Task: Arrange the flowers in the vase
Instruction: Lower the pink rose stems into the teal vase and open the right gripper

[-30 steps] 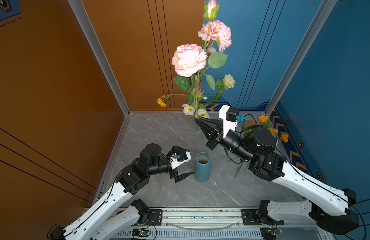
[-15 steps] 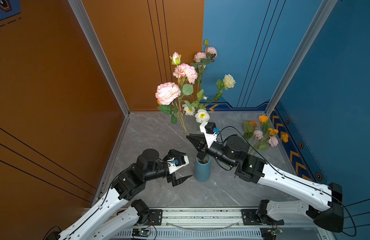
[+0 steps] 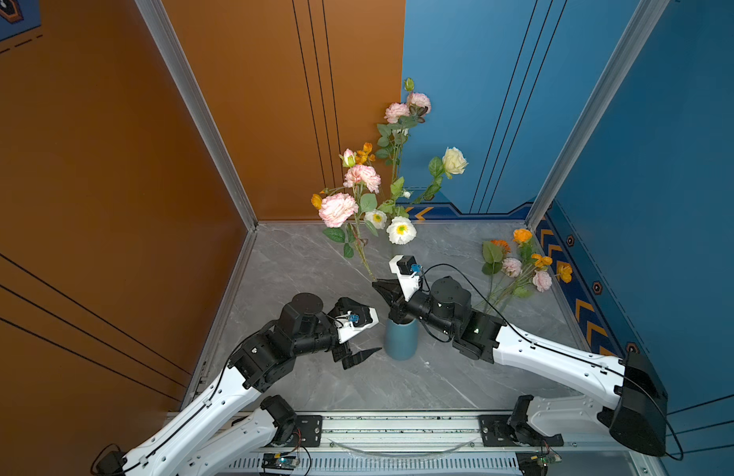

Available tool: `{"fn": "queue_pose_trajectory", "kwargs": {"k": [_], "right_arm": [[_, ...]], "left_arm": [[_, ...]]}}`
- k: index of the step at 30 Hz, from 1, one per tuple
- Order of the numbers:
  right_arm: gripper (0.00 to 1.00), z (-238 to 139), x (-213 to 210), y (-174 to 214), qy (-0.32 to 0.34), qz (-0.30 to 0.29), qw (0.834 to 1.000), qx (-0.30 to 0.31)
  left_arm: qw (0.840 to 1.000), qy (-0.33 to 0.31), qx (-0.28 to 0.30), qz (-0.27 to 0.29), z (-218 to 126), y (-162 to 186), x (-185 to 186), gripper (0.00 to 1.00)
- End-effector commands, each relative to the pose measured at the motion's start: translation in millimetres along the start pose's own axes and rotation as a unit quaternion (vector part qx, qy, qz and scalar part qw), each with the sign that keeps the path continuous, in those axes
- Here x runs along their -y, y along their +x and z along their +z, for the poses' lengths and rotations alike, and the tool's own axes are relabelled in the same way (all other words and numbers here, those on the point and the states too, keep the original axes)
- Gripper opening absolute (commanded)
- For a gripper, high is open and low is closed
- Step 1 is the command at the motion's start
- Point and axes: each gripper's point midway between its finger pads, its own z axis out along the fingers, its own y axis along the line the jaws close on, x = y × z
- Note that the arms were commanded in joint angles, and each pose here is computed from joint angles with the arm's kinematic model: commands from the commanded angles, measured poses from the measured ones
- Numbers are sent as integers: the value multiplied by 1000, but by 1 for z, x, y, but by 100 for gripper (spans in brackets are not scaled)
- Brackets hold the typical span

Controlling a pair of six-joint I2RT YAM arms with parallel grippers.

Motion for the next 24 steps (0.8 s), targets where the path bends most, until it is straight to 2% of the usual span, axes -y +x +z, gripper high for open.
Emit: {"fn": "queue_pose_trajectory", "kwargs": {"k": [1, 4, 11, 18, 21, 24], "right_arm": [[8, -3, 1, 0, -7, 18, 1000, 7], [15, -4, 2, 2, -5, 18, 1000, 3], [19, -12, 3, -2, -4, 19, 1000, 9], [30, -30, 7, -10, 8, 16, 1000, 19], [39, -44, 11, -16, 22, 13, 999, 25], [49, -64, 27, -18, 67, 18, 997, 21]], "left_arm": [[1000, 13, -7, -7, 1, 7, 4, 98], [1000, 13, -8, -7, 1, 8, 4, 98], [1000, 14, -11, -8, 3, 9, 4, 98], [1000, 21, -5, -9, 2, 6, 6, 98], [999, 39, 7, -10, 3, 0, 12, 98], [998, 60, 17, -1, 5, -11, 23, 98]]}}
